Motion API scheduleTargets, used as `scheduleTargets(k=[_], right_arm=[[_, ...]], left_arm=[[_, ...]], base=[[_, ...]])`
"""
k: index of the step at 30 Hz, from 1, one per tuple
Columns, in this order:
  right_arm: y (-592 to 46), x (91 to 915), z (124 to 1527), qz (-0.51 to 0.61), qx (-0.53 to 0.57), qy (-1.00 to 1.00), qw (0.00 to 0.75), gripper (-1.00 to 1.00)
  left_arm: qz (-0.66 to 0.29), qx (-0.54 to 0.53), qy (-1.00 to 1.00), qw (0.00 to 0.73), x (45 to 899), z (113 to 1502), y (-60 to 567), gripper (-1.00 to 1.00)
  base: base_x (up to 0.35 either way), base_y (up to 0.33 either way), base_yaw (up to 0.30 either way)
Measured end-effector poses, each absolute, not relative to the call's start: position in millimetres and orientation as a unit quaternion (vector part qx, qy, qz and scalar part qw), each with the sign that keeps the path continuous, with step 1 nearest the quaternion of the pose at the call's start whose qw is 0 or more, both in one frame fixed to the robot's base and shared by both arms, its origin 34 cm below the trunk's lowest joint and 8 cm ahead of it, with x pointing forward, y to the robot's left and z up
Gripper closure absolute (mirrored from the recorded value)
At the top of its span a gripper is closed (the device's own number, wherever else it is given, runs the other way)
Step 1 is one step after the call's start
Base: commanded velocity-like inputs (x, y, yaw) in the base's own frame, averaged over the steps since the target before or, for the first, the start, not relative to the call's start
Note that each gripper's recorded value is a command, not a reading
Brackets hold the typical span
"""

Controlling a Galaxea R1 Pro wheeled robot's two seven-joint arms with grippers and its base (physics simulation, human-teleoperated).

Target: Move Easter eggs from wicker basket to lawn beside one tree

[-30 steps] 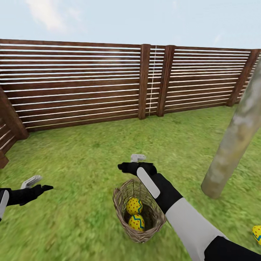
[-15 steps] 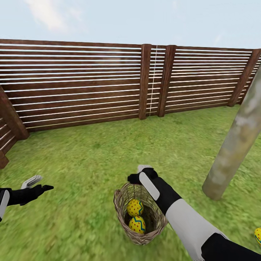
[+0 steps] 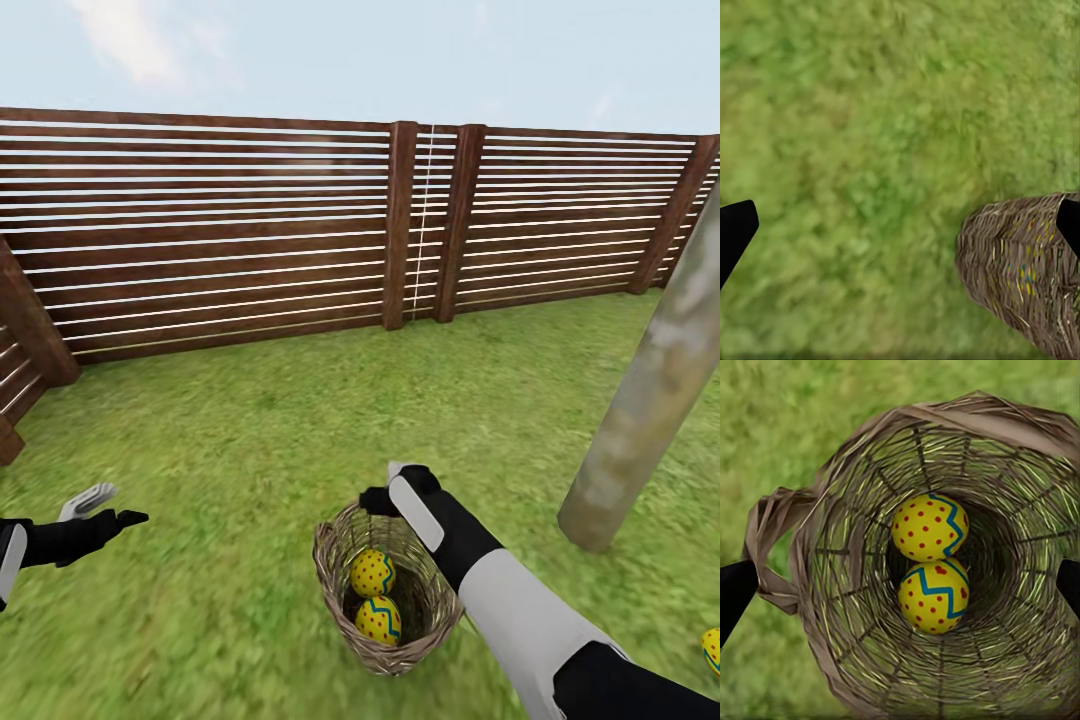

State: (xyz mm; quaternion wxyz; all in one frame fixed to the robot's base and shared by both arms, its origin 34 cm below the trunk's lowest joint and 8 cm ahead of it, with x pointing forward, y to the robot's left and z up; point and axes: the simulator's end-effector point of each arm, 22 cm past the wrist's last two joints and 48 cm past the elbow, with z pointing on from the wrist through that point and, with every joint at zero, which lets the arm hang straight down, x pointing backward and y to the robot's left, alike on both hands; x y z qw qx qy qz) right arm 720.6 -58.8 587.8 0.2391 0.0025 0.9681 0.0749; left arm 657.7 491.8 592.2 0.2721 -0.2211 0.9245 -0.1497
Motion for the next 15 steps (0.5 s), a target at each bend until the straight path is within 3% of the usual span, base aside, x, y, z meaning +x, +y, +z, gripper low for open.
scheduleTargets(k=[15], right_arm=[[-66, 702, 574, 0.072, -0.009, 0.98, 0.184, -1.0]], left_arm=[[-0.147, -0.216, 0.924, 0.28, 662, 599, 491, -1.0]], base=[[0.0, 0.0, 0.0]])
